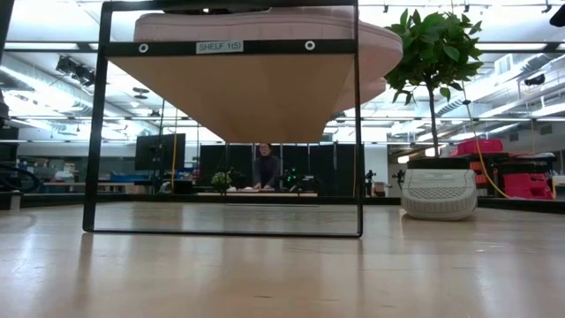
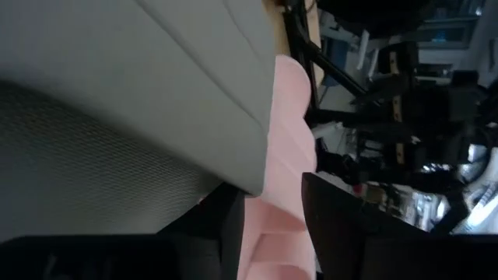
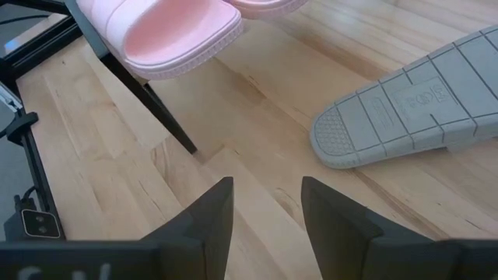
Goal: Pick and place slides into the shelf
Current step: Put the bottom gray slides on top of the shelf
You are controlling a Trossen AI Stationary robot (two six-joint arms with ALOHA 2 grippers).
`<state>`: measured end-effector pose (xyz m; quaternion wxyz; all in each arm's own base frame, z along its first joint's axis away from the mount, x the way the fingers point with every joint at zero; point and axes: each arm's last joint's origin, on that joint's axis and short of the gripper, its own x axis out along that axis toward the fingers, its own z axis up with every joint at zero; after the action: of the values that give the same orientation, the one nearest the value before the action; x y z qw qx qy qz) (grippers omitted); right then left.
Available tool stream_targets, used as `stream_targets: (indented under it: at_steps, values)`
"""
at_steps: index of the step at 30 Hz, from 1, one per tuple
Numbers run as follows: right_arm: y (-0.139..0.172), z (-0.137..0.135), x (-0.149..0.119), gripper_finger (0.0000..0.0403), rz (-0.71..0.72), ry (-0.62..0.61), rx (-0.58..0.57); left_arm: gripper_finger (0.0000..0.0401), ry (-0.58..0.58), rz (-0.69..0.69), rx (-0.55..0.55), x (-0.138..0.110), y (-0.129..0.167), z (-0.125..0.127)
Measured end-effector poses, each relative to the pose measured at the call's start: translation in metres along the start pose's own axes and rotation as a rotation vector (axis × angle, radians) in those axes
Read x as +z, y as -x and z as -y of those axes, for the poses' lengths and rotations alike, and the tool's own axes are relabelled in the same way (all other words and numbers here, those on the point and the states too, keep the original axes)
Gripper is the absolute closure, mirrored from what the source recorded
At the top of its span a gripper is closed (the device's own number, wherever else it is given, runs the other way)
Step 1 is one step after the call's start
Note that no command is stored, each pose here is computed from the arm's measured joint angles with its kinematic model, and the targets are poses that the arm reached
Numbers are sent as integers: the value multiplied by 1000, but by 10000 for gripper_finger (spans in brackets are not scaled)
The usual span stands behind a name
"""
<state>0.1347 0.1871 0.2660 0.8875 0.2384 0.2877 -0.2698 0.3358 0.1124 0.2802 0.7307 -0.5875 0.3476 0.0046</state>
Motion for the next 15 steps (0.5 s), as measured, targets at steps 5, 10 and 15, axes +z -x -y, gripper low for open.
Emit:
stream_targets:
  at_steps: [5, 10, 15]
  values:
    - [0, 0, 0, 245, 0, 0, 0, 264, 13, 34, 33, 1, 1, -2]
    - [0, 0, 0, 245, 0, 0, 0, 263, 33, 10, 44, -2, 0, -3]
    - [0, 0, 0, 245, 0, 9, 0, 268, 51, -26, 42, -4, -1, -4]
